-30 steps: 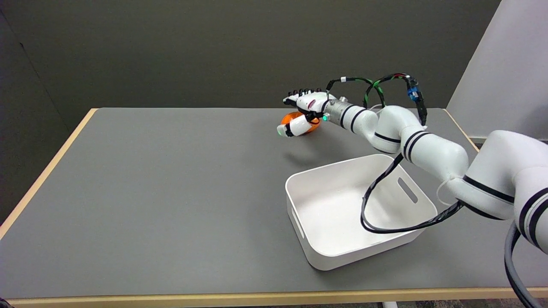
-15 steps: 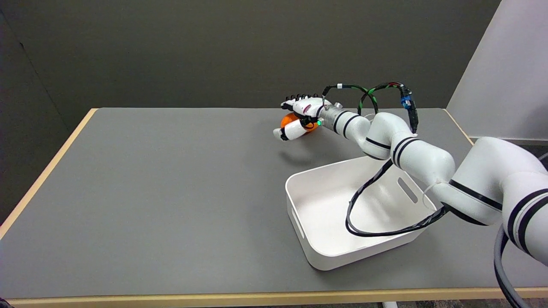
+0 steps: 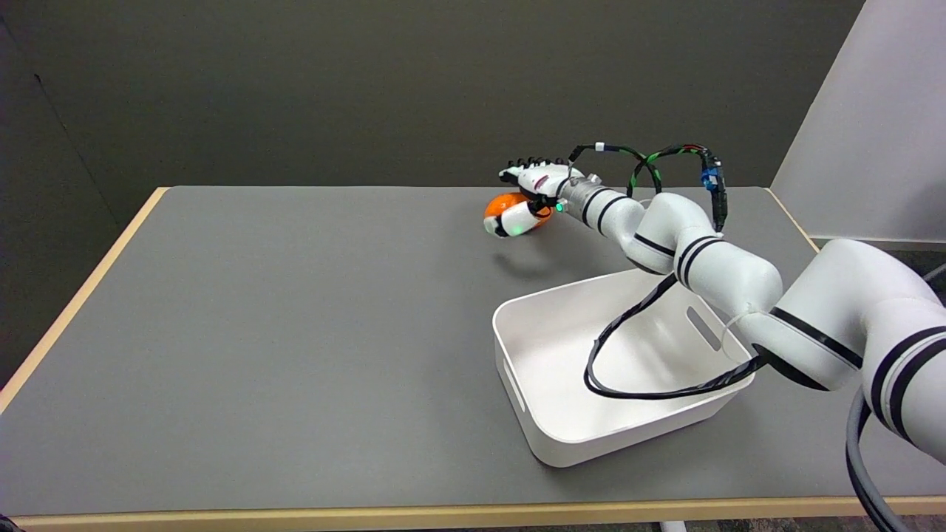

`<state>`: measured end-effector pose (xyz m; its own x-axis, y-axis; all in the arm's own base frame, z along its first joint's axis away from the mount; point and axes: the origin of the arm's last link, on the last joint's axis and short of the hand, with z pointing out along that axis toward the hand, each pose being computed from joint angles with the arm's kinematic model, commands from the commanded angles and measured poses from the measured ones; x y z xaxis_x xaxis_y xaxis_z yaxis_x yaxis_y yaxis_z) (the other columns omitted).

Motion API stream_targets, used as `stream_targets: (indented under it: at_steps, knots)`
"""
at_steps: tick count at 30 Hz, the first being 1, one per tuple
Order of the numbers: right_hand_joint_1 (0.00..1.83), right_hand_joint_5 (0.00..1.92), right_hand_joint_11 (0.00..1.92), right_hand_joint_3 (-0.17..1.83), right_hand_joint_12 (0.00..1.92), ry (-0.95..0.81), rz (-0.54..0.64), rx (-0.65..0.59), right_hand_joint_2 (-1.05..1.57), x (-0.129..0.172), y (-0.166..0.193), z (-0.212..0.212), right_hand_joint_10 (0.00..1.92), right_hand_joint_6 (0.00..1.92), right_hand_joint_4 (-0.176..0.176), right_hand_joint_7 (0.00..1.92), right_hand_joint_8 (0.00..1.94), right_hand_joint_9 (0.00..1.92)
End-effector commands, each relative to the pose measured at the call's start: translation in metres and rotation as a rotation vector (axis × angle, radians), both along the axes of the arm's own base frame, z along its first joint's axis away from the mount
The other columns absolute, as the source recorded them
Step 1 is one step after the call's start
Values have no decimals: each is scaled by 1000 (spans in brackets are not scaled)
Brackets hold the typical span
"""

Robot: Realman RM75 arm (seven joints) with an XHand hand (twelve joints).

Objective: Pick up mango.

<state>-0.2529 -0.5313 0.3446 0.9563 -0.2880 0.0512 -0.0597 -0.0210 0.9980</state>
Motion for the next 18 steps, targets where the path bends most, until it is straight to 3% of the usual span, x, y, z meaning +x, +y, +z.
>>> stream_targets:
  at_steps: [1,3,6,9,18]
  knots:
    - [349,59,5,967,751,50,-9,-51,521,-2,2,18,298,256,-71,79,109,39]
    - [322,55,-1,963,761,54,-13,-33,523,-5,4,13,306,261,-70,71,124,35]
    - [481,72,28,984,715,93,-26,17,520,-12,5,1,274,245,-71,109,55,55]
    - [341,63,-1,972,808,135,-41,69,536,-19,7,-12,341,289,-57,75,148,40]
    - [332,74,0,988,852,147,-57,88,537,-24,9,-14,397,332,-46,90,185,44]
